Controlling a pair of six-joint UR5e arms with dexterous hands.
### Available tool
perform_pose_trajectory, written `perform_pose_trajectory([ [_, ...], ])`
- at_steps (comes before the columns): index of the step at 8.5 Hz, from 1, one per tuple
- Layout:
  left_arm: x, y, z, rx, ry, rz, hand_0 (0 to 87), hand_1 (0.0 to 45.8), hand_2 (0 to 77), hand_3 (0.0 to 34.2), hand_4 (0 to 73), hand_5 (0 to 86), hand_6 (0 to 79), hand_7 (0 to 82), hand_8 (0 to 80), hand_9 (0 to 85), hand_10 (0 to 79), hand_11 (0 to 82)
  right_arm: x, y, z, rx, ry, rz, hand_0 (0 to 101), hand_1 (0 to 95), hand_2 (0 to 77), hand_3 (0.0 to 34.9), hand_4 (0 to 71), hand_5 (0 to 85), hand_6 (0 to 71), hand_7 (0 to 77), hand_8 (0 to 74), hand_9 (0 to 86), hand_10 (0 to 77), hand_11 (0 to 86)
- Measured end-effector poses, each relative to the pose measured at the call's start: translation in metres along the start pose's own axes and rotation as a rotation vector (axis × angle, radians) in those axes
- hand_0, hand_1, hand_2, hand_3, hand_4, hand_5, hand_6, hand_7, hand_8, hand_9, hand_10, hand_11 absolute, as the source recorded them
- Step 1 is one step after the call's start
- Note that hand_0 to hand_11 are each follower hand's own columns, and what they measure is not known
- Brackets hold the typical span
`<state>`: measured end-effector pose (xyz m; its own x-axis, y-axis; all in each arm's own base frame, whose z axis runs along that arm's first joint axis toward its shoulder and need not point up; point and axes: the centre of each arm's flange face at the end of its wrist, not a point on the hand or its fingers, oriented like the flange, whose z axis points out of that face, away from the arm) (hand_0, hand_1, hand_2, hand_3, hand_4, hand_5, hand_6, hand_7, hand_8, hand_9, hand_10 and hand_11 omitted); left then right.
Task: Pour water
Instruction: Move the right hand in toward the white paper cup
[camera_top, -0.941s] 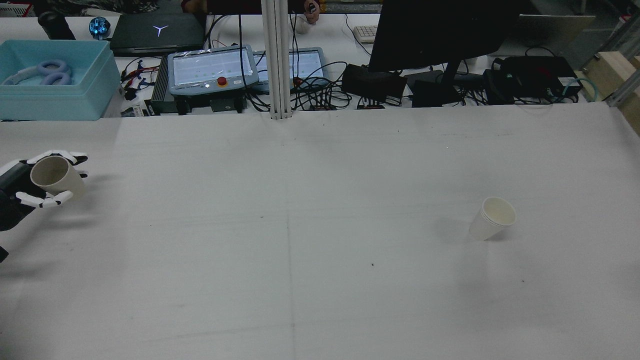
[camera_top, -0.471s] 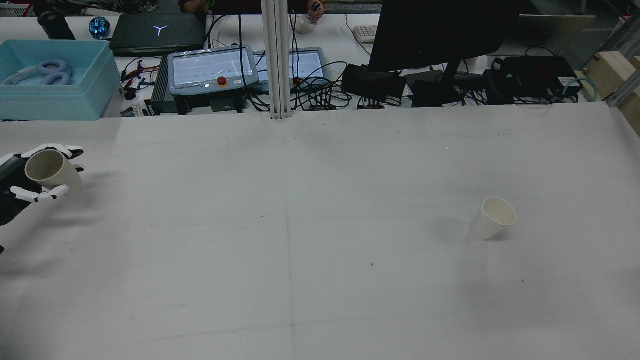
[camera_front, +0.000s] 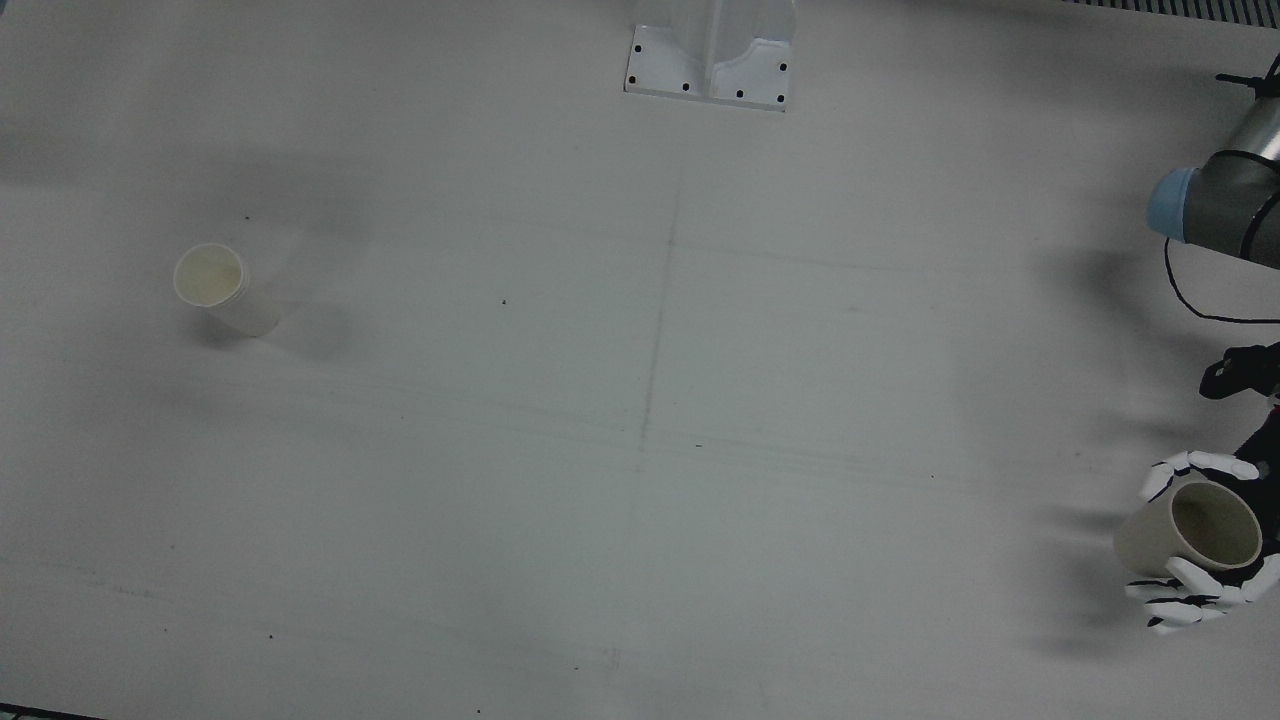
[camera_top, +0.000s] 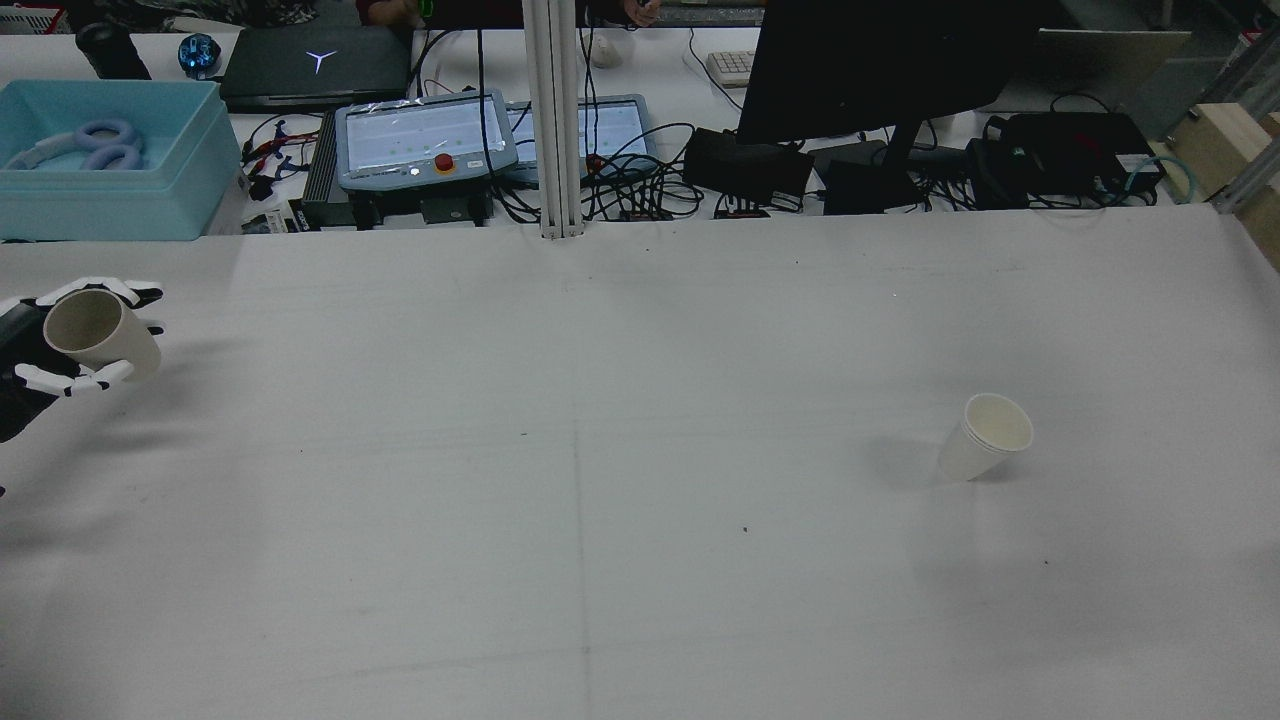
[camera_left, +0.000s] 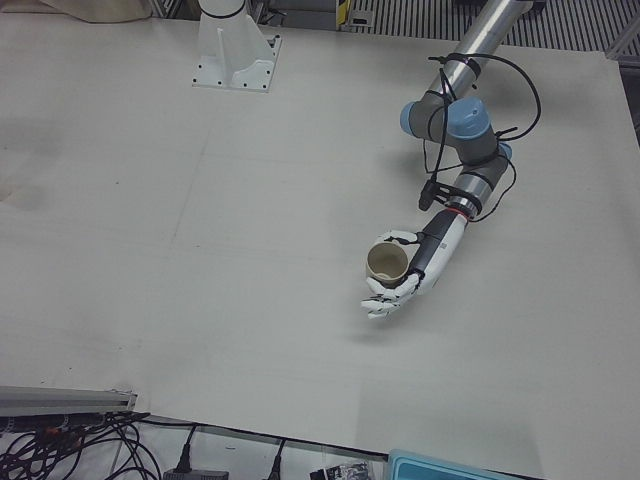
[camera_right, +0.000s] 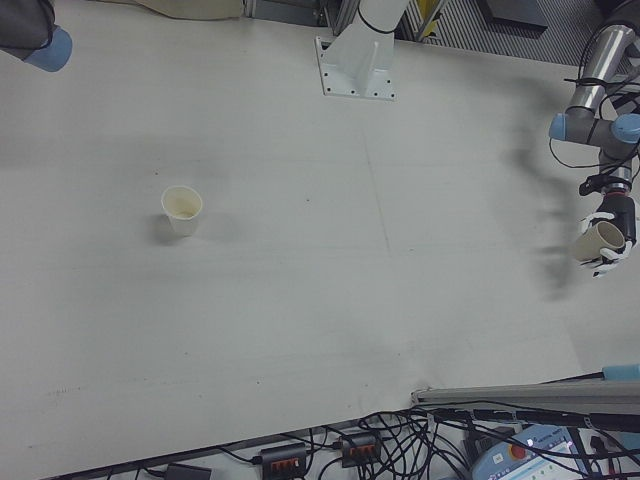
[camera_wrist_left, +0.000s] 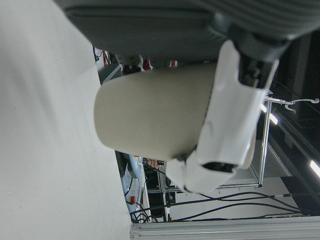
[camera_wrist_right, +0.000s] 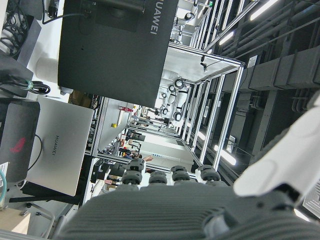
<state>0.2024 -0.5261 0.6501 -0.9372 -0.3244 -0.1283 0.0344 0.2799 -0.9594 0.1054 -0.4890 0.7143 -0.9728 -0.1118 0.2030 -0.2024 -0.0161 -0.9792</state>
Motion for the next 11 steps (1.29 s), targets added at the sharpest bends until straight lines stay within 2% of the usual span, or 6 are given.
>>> perform_pose_trajectory([
  [1, 0.003, 0.003, 0.0, -0.002, 0.005, 0.0, 79.7, 29.5, 40.4, 0.0, 22.9, 45.3, 18.5, 26.7, 13.1, 17.5, 15.8, 27.8, 0.008, 0.009, 0.002, -0.014, 0.005, -0.01, 34, 4.9, 9.3, 0.4, 5.4, 1.1, 3.8, 5.5, 2.7, 1.1, 6.5, 9.3],
  [2, 0.007, 0.004, 0.0, -0.003, 0.01, -0.002, 79.6, 29.5, 40.4, 0.0, 22.9, 45.3, 18.5, 26.7, 13.1, 17.5, 15.8, 27.8, 0.013, 0.01, -0.002, -0.016, 0.013, -0.051, 26, 6.0, 12.5, 0.3, 6.0, 0.5, 3.8, 1.6, 2.7, 1.1, 3.8, 5.4],
  [4, 0.01, 0.006, 0.0, -0.004, 0.015, -0.006, 80.0, 29.5, 40.4, 0.0, 22.9, 45.8, 18.5, 26.7, 13.1, 17.5, 15.8, 27.8, 0.028, -0.003, -0.014, -0.003, 0.046, -0.098, 22, 4.4, 12.5, 0.4, 6.0, 0.0, 3.8, 1.6, 0.5, 2.7, 3.8, 5.4],
  [7, 0.01, 0.008, 0.0, -0.002, 0.015, -0.008, 80.1, 29.5, 40.4, 0.0, 22.9, 45.8, 18.5, 26.7, 13.1, 17.5, 17.4, 28.9, 0.075, 0.016, -0.011, -0.049, 0.145, 0.001, 29, 6.0, 13.1, 0.0, 3.3, 0.5, 2.7, 0.5, 0.0, 1.1, 3.8, 5.4],
  [9, 0.014, 0.006, -0.004, 0.003, 0.019, -0.01, 79.8, 29.5, 40.4, 0.0, 22.9, 45.8, 18.5, 26.7, 13.1, 17.5, 17.4, 28.9, 0.105, 0.047, -0.015, -0.114, 0.202, -0.082, 28, 6.0, 13.1, 0.0, 3.3, 0.0, 2.2, 1.6, 0.0, 1.1, 3.8, 5.4],
  [11, 0.018, 0.0, -0.011, 0.015, 0.023, -0.008, 79.6, 29.5, 40.4, 0.0, 22.9, 45.8, 18.5, 26.7, 13.1, 17.5, 17.4, 28.9, 0.097, 0.065, -0.026, -0.163, 0.181, -0.239, 31, 6.5, 13.1, 0.0, 1.1, 0.0, 0.5, 1.1, 0.0, 1.1, 3.3, 5.4],
])
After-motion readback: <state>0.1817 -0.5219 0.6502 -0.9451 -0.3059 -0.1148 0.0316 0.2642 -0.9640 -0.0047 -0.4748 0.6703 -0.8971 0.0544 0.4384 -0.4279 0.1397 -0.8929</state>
